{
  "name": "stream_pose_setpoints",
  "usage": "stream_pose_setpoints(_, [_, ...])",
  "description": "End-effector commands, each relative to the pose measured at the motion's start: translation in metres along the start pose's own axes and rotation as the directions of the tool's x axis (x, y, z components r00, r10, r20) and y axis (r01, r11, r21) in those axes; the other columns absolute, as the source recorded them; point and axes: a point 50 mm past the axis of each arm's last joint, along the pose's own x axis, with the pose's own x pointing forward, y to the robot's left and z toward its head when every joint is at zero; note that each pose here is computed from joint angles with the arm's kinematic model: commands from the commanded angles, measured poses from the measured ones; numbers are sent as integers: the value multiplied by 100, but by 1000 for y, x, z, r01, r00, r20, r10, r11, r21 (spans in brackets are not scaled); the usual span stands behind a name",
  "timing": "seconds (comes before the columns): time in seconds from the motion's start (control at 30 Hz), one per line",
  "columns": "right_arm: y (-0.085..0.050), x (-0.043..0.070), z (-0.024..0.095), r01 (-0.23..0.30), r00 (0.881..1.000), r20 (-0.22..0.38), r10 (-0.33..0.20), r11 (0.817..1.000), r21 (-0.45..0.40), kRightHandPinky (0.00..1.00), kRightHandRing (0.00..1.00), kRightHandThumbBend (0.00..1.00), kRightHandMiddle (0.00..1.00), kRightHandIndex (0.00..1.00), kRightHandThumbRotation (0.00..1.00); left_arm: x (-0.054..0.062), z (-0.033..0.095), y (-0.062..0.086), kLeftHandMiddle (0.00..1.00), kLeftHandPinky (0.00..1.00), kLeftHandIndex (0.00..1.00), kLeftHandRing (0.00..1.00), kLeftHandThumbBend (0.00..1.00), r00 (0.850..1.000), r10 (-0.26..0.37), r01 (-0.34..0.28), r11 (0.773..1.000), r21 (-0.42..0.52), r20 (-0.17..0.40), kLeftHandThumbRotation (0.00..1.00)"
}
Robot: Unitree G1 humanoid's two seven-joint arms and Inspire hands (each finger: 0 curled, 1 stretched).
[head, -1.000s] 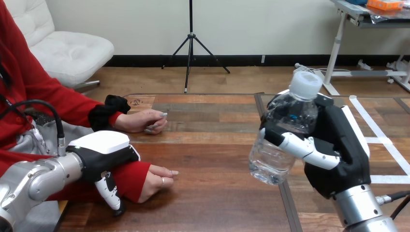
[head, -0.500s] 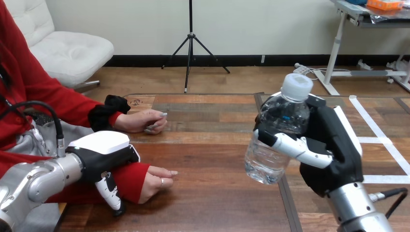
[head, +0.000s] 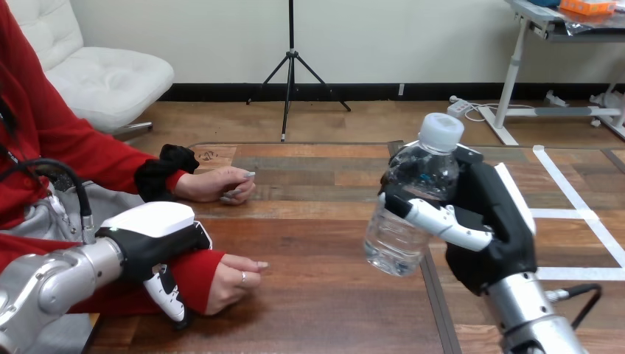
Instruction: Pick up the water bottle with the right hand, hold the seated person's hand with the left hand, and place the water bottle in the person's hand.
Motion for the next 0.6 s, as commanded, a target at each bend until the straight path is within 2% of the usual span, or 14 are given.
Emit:
stream_pose_setpoints(0.0, [9,26,16,-47,993,111,48,999,-7,36,40,81,45,45,0,3,17,6,41,29,43,35,91,995,55,-54,998,-14,85,0])
stream_pose_setpoints(0.17, [10,31,12,-45,993,105,47,999,-15,36,40,82,45,45,0,0,19,9,40,28,43,34,90,991,88,-86,996,-31,99,0])
stream_pose_setpoints(0.37, [10,39,5,-41,994,100,43,999,-18,37,41,82,45,45,0,-3,23,16,41,28,43,34,89,990,97,-94,995,-29,101,0])
stream_pose_setpoints(0.47, [10,43,2,-40,994,99,43,999,-27,38,41,82,45,45,0,-5,26,20,41,28,43,34,90,984,133,-130,991,-32,117,0])
stream_pose_setpoints(0.57, [11,47,-1,-37,995,95,39,999,-28,39,42,82,45,45,0,-8,28,24,41,28,43,34,90,982,142,-139,990,-32,124,0])
